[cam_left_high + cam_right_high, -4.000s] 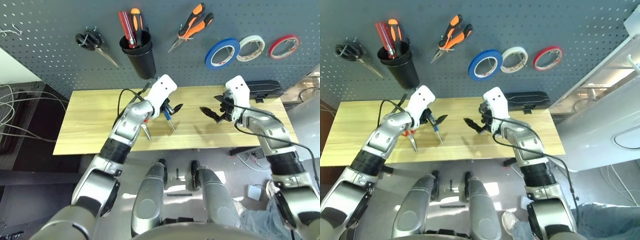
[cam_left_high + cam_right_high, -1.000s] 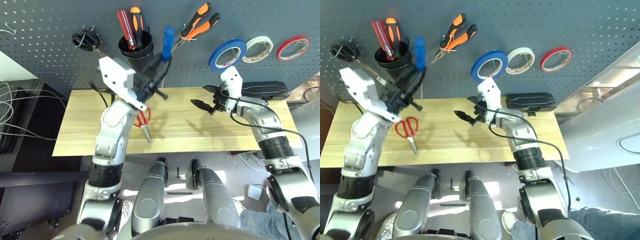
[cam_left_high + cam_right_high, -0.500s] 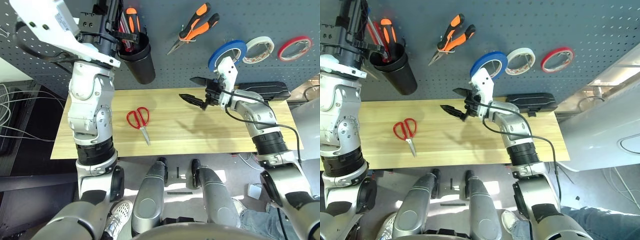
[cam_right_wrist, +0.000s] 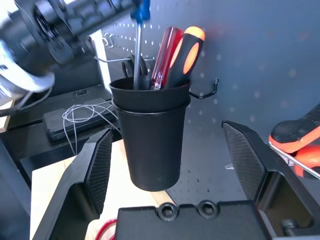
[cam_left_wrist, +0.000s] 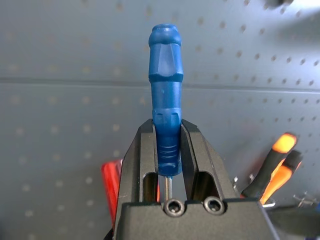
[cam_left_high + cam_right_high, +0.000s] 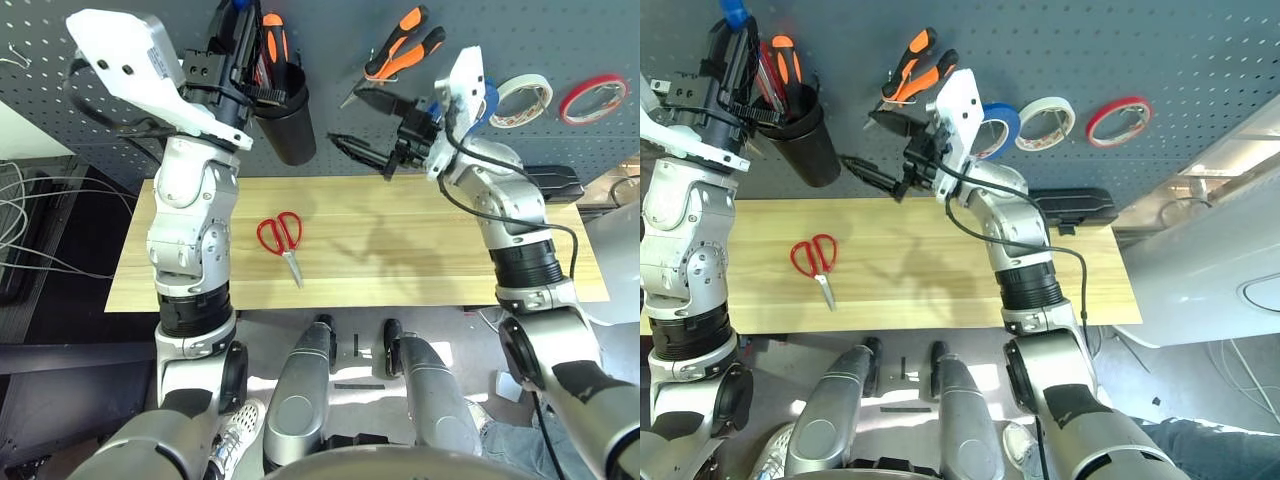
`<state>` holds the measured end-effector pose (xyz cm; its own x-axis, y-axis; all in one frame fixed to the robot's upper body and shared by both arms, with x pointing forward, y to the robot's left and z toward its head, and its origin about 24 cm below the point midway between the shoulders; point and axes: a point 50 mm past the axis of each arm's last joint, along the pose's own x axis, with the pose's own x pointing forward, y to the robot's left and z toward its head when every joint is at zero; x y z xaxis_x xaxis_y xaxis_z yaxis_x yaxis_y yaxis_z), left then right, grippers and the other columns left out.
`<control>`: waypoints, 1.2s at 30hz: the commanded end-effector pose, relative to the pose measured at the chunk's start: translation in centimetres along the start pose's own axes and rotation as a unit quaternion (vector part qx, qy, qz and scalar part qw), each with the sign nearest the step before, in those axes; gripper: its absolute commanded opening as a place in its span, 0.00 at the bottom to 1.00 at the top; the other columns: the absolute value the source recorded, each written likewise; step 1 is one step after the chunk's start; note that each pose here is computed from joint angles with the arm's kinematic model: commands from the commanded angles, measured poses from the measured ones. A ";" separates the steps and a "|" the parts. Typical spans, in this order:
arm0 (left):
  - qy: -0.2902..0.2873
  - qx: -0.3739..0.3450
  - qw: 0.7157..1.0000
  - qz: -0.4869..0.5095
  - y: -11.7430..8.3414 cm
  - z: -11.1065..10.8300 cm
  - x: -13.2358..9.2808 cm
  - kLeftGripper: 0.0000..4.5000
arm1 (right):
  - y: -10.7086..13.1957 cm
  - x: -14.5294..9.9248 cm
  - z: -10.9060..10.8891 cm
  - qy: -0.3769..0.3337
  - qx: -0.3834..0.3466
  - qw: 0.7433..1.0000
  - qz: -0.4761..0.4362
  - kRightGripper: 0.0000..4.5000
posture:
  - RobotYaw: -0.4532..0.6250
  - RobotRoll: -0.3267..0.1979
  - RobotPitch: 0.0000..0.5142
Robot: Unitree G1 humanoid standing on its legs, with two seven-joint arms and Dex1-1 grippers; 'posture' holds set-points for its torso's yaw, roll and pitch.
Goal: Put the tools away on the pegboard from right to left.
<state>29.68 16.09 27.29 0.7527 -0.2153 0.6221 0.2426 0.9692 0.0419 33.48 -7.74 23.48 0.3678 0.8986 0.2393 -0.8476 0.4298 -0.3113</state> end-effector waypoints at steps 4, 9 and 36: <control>0.024 0.005 0.999 -0.045 -1.1 -0.8 -0.3 0.47 | 0.1 -0.4 -0.5 0.008 0.014 1.000 -0.001 1.00 | 0.58 0.62 0.65; -0.028 0.065 0.985 -0.157 -3.8 1.5 -0.1 0.81 | 0.4 -2.6 -3.4 0.094 0.026 0.995 0.008 1.00 | 0.58 0.62 0.65; 0.456 0.120 0.832 -0.293 -4.4 -14.3 -11.2 0.99 | 1.0 -9.4 -11.0 0.375 0.154 0.909 -0.097 1.00 | 0.56 0.62 0.61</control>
<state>29.06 11.60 10.99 0.7148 -0.6191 -0.3253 0.6979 0.6021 0.3878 33.58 -14.79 11.19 0.5867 0.6752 -0.4472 -0.7728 0.6318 -0.0598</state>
